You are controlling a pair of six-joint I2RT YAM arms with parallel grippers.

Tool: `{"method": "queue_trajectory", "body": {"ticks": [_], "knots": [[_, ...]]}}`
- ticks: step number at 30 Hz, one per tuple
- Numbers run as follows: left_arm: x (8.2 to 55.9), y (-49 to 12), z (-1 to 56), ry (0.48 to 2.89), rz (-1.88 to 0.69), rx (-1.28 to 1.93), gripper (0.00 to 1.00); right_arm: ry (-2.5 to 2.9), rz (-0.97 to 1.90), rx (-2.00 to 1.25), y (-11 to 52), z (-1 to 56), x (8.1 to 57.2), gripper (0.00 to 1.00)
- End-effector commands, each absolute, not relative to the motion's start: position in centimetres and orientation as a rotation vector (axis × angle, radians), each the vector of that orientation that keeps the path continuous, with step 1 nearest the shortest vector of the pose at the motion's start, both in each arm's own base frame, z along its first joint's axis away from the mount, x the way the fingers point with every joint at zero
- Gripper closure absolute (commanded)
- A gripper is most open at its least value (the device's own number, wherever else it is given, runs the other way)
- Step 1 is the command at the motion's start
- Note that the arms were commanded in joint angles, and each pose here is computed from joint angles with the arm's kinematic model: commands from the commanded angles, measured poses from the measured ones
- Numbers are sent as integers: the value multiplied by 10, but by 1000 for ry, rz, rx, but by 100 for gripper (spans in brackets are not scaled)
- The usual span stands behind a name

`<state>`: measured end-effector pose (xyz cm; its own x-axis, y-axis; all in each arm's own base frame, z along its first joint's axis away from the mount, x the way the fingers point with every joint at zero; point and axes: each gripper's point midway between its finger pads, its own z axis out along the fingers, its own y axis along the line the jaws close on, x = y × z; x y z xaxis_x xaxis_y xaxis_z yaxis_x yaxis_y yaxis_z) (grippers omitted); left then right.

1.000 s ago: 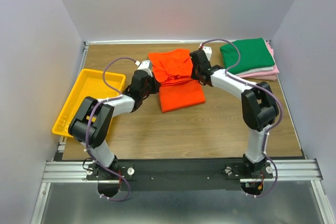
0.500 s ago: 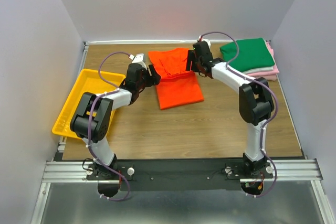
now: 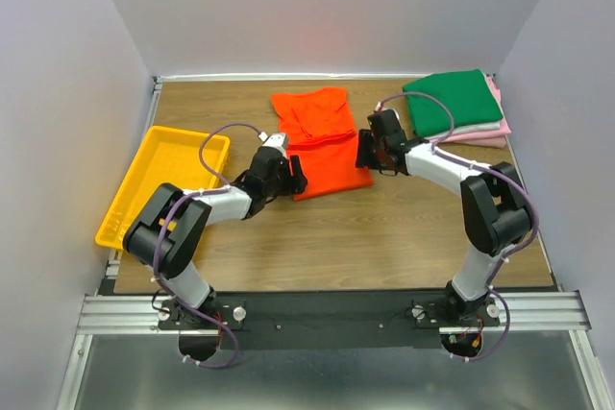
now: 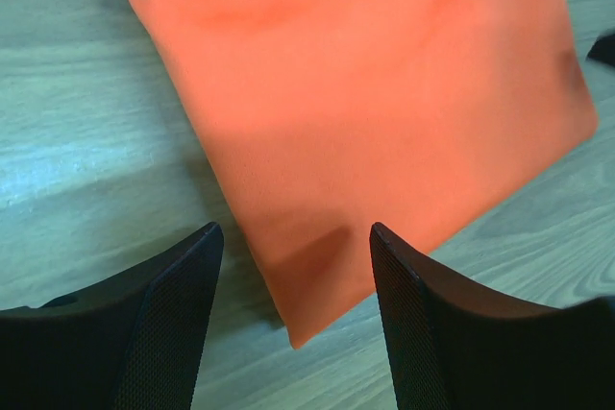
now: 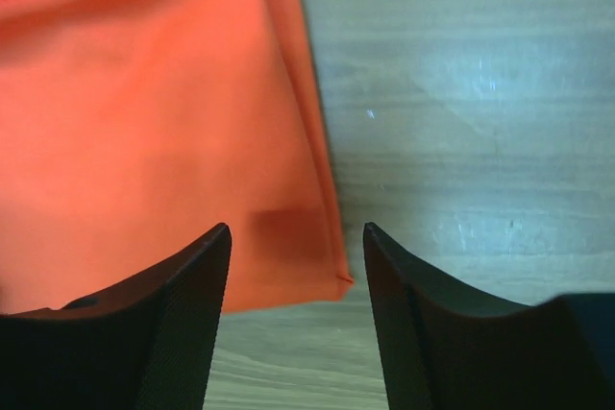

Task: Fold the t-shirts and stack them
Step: Fold the tshirt

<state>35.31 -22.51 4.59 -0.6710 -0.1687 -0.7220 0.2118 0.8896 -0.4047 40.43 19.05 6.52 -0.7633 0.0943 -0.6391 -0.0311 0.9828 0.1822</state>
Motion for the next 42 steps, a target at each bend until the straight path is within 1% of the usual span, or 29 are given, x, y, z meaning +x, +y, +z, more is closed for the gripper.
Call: {"method": "queue_trajectory", "body": {"ticks": [1,10,12,14,15,16,17,18,20,21,23,24,27,31,34,36,37,39,40,41,42], "knots": [[347,-217,50,2233,-505,-17,30,2469,273,61,188,56,381,37],[330,-222,28,2301,-439,-16,32,2516,290,65,182,37,358,47],[327,-221,22,2315,-430,-21,33,2527,300,60,183,32,354,49],[326,-222,17,2321,-430,-18,38,2536,309,53,184,27,353,53],[326,-223,16,2325,-430,-13,41,2541,309,50,184,25,352,55],[324,-224,12,2334,-428,-8,48,2549,307,43,185,22,351,60],[324,-224,10,2338,-423,-5,50,2551,305,39,185,20,352,62],[324,-224,9,2338,-423,-3,58,2552,303,28,185,19,352,66],[324,-224,6,2341,-418,-3,65,2558,294,24,184,16,352,70],[323,-223,5,2345,-415,-1,78,2560,292,23,183,15,352,77],[323,-223,5,2345,-413,6,92,2565,307,16,184,15,349,83],[323,-223,7,2340,-418,8,100,2566,324,9,186,17,346,90],[320,-223,9,2340,-417,21,100,2565,347,-4,185,21,338,99],[306,-216,12,2357,-402,39,100,2591,438,-5,188,27,309,99],[290,-216,29,2340,-432,52,100,2579,481,-28,192,43,281,100],[274,-216,29,2351,-450,70,100,2602,468,-31,189,44,264,100],[268,-219,40,2338,-490,62,100,2621,464,-31,189,41,251,100],[245,-225,39,2356,-533,96,100,2618,479,-29,189,49,236,100],[237,-228,45,2349,-569,82,100,2640,482,-23,190,45,223,100],[220,-234,42,2366,-592,112,100,2630,500,-20,191,52,215,100],[219,-232,45,2369,-591,80,100,2636,508,-17,191,52,207,99]]}}
